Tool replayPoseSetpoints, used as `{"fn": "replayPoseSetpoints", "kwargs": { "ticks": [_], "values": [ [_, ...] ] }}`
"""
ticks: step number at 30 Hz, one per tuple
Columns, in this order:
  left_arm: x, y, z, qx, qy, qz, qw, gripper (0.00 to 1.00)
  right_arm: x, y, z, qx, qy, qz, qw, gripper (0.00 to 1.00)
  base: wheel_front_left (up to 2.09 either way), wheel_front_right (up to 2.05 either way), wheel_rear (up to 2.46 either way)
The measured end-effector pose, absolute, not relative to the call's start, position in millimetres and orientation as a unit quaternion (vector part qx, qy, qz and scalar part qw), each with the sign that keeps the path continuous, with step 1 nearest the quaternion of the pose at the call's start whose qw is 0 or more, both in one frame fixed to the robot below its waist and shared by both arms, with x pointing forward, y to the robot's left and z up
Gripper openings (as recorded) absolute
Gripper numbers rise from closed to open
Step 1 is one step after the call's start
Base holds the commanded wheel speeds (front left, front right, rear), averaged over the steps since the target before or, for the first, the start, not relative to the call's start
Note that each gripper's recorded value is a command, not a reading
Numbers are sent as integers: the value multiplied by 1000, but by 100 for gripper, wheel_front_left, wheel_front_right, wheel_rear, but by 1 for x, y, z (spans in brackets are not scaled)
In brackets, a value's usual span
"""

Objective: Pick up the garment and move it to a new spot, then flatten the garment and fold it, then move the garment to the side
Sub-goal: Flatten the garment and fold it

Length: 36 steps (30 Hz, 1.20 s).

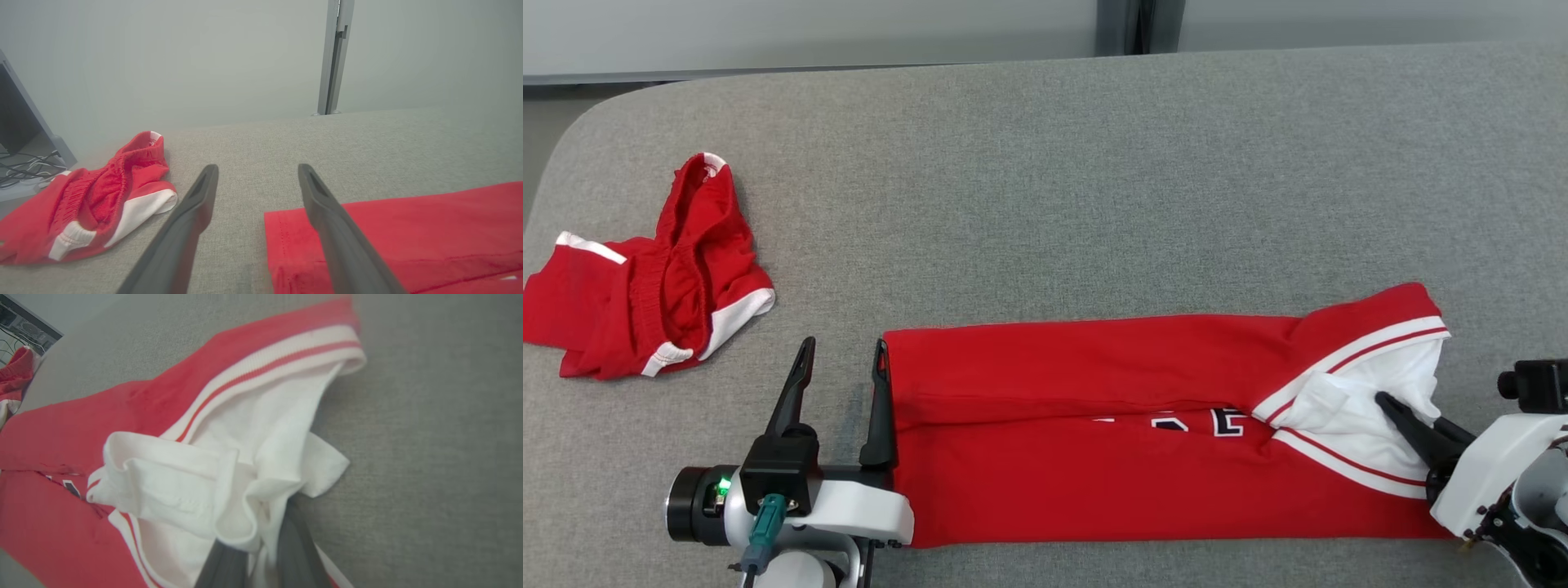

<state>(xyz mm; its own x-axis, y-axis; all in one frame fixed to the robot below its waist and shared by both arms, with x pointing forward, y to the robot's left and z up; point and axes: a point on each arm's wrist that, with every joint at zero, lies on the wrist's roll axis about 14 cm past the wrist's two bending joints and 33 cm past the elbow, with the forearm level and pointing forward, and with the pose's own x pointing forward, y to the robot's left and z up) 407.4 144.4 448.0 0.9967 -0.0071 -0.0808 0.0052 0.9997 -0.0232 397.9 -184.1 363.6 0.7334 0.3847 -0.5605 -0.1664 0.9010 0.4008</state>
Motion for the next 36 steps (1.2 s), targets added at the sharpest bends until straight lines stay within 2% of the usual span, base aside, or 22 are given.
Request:
{"fn": "replayPoseSetpoints", "kwargs": {
  "ticks": [11, 18, 24, 36],
  "values": [
    [405, 142, 454, -21, 34, -2, 999, 100, 414, -241, 376, 110, 318, 98, 937, 0, 0, 0, 0],
    [404, 140, 455, -27, 33, -3, 999, 100, 421, -307, 388, 39, 323, 36, 945, 0, 0, 0, 0],
    [404, 139, 457, -33, 32, -2, 999, 100, 432, -309, 398, 26, 315, 38, 948, 0, 0, 0, 0],
    [396, 133, 468, -50, 21, -5, 999, 100, 427, -293, 412, 7, 316, 67, 946, 0, 0, 0, 0]
  ]
}}
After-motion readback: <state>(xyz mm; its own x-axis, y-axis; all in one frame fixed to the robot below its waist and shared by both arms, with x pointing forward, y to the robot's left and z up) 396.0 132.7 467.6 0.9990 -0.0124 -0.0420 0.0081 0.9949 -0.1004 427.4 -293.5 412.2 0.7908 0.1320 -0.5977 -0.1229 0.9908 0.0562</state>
